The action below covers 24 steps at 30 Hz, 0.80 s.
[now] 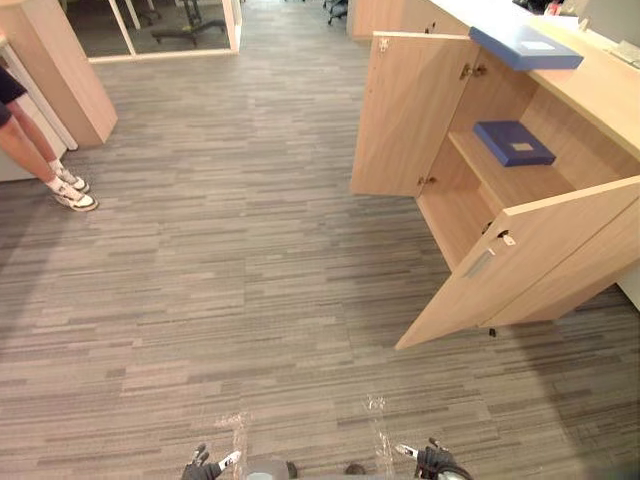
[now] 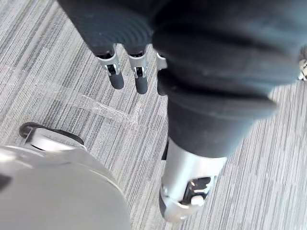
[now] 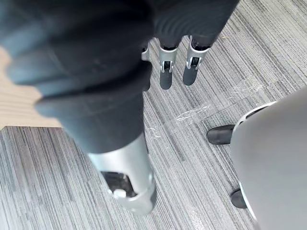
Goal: Walk over to the cabinet, pick up the folder, carry it to the office cabinet, place the folder inside the office cabinet, then close the office cabinet door
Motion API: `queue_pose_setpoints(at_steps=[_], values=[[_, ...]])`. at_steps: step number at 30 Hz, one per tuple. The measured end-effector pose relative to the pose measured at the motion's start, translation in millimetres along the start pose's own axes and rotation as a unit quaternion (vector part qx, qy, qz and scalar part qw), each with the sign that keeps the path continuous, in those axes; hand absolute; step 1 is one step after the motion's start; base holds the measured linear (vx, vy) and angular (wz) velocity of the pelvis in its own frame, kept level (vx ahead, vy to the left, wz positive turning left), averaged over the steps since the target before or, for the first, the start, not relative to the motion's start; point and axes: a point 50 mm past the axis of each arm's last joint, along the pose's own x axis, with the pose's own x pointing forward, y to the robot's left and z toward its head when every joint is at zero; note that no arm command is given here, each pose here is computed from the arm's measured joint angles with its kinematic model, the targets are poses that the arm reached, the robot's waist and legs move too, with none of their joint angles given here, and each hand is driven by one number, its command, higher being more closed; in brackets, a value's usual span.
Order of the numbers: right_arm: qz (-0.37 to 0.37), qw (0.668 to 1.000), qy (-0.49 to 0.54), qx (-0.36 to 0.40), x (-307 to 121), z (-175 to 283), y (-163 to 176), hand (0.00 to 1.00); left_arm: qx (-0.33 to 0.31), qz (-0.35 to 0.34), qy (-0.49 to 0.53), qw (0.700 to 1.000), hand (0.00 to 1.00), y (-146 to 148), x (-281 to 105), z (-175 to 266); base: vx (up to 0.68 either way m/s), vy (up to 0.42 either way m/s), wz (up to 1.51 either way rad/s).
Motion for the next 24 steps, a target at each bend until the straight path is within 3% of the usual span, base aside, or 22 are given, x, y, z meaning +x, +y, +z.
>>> queue_pose_setpoints(at_steps=[7, 12, 16, 24], values=[[-0.007, 1.000, 0.000, -0.021, -0.8, -3.0, -6.6, 0.00, -0.066, 0.029, 0.013, 0.997, 0.00, 1.7, -8.7, -17.0, 0.21, 0.243, -0.27], [0.019, 1.000, -0.005, -0.004, -3.6, -2.7, 17.1, 0.00, -0.064, 0.029, -0.005, 0.998, 0.00, -0.8, -4.2, -5.3, 0.38, 0.266, -0.55], [0.026, 0.999, -0.033, 0.002, -3.7, 11.0, 20.5, 0.00, -0.013, -0.032, -0.021, 0.999, 0.00, -35.5, -1.4, 3.6, 0.25, 0.250, -0.28], [0.046, 0.997, -0.065, 0.023, -2.7, 36.6, 38.9, 0.00, 0.035, -0.059, -0.034, 0.997, 0.00, -44.8, 2.9, 14.1, 0.19, 0.011, -0.06]])
